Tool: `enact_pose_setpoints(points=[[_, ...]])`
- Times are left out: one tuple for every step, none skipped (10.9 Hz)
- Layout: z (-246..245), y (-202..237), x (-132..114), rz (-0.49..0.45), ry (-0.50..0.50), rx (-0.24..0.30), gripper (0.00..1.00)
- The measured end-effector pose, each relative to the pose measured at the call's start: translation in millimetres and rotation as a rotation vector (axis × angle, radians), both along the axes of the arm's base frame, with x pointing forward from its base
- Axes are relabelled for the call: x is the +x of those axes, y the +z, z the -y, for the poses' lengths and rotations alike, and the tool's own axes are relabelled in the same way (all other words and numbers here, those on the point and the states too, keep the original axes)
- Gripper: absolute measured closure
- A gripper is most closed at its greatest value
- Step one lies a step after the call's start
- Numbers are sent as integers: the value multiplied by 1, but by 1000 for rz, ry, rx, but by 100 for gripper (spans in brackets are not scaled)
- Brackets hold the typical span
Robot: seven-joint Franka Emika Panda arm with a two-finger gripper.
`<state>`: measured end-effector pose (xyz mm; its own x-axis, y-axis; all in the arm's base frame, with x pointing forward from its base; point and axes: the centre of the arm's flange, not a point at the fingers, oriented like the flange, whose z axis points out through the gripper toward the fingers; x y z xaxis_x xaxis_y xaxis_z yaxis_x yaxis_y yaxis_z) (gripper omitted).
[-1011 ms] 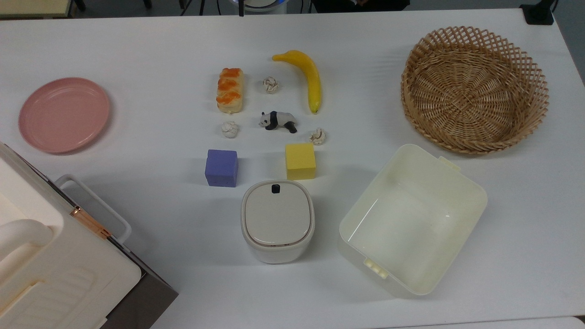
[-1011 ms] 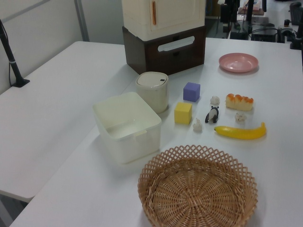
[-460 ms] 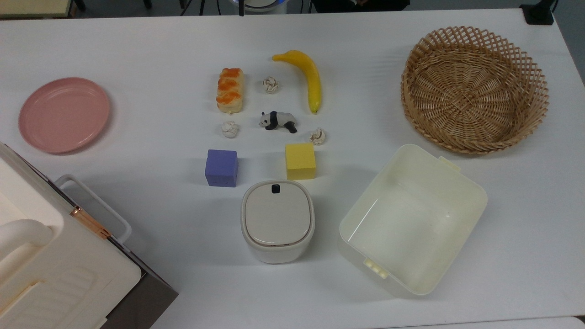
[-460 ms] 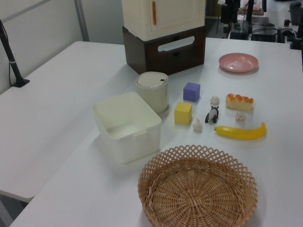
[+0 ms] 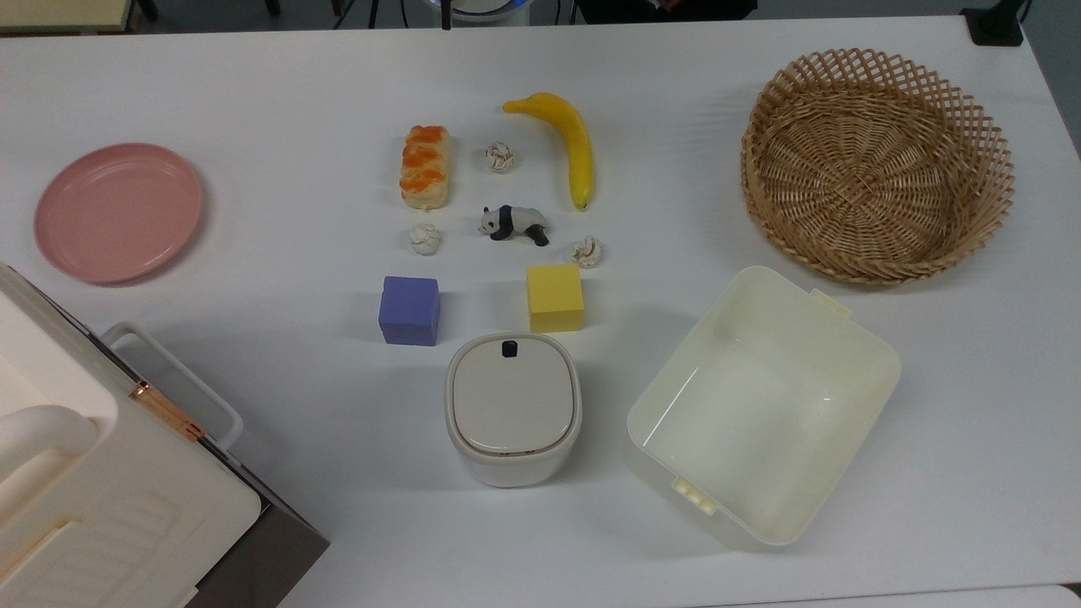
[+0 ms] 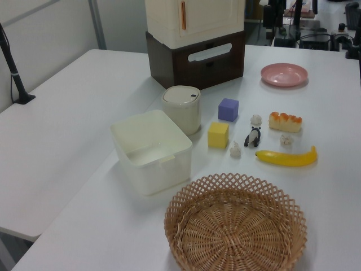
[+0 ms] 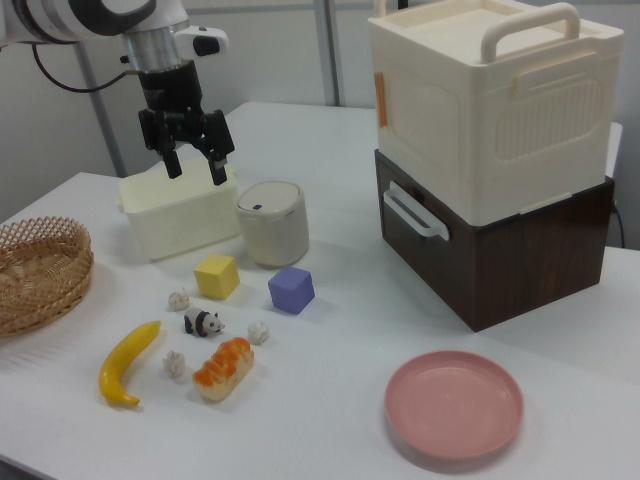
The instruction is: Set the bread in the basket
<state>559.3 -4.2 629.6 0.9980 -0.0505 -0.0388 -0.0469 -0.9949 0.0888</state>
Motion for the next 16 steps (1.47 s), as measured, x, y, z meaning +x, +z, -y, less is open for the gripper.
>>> enact_pose_setpoints(points=[[0, 0, 0, -1, 1, 0, 0], [-1, -1, 0, -2, 2, 0, 0], [-1, -2, 0, -5, 2, 0, 0], [-3, -5, 1, -10, 5, 0, 0], [-6, -7, 1, -15, 11, 0, 0], [-9, -9, 1, -18, 15, 0, 0], [-10, -10, 1, -20, 18, 0, 0], [-12, -11, 1, -23, 21, 0, 0], [-12, -12, 1, -24, 21, 0, 0], [-12, -12, 1, -24, 21, 0, 0], [-12, -12, 1, -24, 21, 0, 0], [-12, -12, 1, -24, 21, 0, 0], [-12, -12, 1, -24, 21, 0, 0], [-12, -12, 1, -24, 21, 0, 0], [-12, -12, 1, -25, 21, 0, 0], [-12, -13, 1, -26, 21, 0, 0]])
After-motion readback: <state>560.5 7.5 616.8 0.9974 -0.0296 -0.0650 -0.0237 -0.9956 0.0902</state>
